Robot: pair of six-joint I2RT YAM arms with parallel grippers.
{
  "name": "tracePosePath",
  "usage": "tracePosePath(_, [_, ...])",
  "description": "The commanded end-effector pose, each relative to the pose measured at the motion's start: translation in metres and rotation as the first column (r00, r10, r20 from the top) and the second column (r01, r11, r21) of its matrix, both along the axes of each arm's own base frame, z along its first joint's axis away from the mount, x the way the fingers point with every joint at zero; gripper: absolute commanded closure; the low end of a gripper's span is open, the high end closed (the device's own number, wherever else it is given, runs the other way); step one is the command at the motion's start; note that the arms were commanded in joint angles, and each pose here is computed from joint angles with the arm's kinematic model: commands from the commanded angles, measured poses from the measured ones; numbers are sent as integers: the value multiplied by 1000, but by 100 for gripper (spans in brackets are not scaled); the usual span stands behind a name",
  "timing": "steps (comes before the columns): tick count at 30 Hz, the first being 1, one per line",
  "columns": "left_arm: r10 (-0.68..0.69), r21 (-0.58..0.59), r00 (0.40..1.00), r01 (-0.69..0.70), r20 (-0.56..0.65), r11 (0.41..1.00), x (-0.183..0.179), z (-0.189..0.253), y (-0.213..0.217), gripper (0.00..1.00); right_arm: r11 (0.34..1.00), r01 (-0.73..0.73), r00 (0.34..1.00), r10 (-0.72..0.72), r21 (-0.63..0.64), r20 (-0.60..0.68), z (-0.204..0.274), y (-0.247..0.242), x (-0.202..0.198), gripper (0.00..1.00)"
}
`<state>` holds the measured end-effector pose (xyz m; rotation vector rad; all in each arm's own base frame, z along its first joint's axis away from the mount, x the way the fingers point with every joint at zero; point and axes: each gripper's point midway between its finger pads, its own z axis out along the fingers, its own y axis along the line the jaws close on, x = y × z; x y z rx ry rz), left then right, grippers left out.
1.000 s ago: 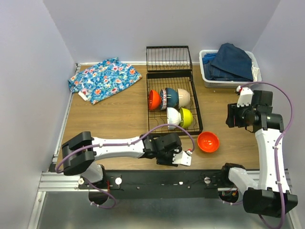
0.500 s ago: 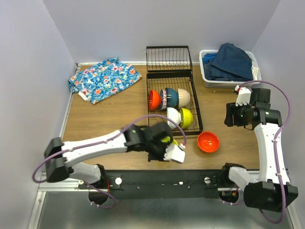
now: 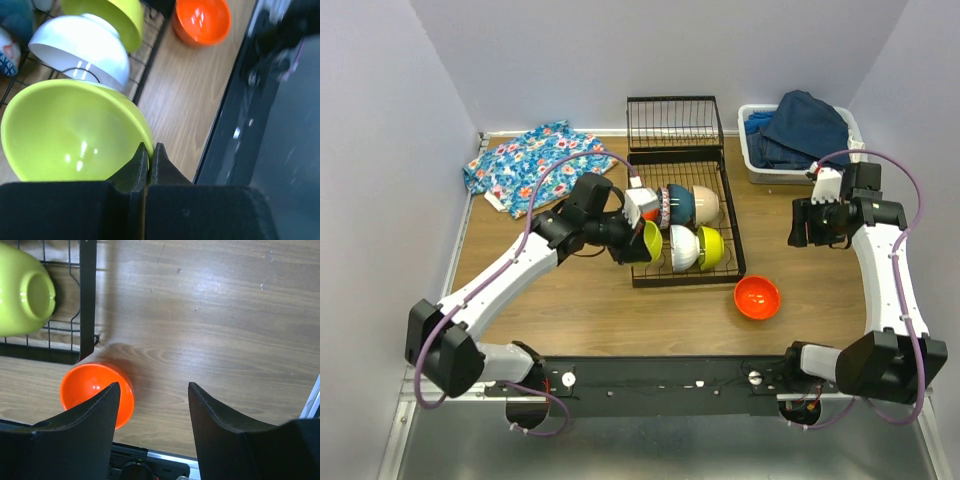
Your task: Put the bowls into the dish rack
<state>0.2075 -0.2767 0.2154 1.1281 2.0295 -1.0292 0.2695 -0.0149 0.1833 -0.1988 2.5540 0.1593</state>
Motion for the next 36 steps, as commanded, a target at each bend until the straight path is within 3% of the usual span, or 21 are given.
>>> tracePosePath(1, [81, -288, 989, -113, -121, 951, 46, 36, -20, 100, 999, 6, 1000, -5, -42, 23, 6, -11, 19, 35])
tracePosePath(3, [80, -342, 967, -162, -241, 926, 52, 32, -16, 100, 998, 9, 1000, -7, -67, 17, 6, -16, 21, 35])
tracePosePath(5, [69, -399, 964, -170, -255, 901, 64, 33, -19, 100, 997, 11, 1000, -11, -81, -4, 1, -20, 21, 35])
tracePosePath(6, [46, -406, 932, -201, -359, 892, 57, 25, -18, 100, 996, 12, 1000, -14, -92, -15, -2, -22, 20, 35])
tracePosePath(8, [32, -466, 934, -207, -357, 860, 64, 25, -17, 100, 995, 9, 999, -13, -101, -37, -8, -24, 20, 35])
tracePosePath(9, [18, -464, 900, -242, -436, 852, 58, 16, -16, 100, 994, 10, 999, -15, -107, -44, -10, -25, 19, 35])
tracePosePath(16, [-67, -600, 848, -314, -526, 736, 61, 10, -12, 100, 990, 15, 995, -28, -139, -91, -19, -33, 22, 35])
tracePosePath(19, [-47, -598, 851, -327, -524, 732, 68, 0, -9, 100, 990, 11, 994, -26, -141, -107, -22, -34, 24, 35])
tracePosePath(36, [-20, -592, 742, -519, -670, 617, 87, -36, 3, 100, 987, 17, 987, -42, -158, -157, -33, -39, 20, 35])
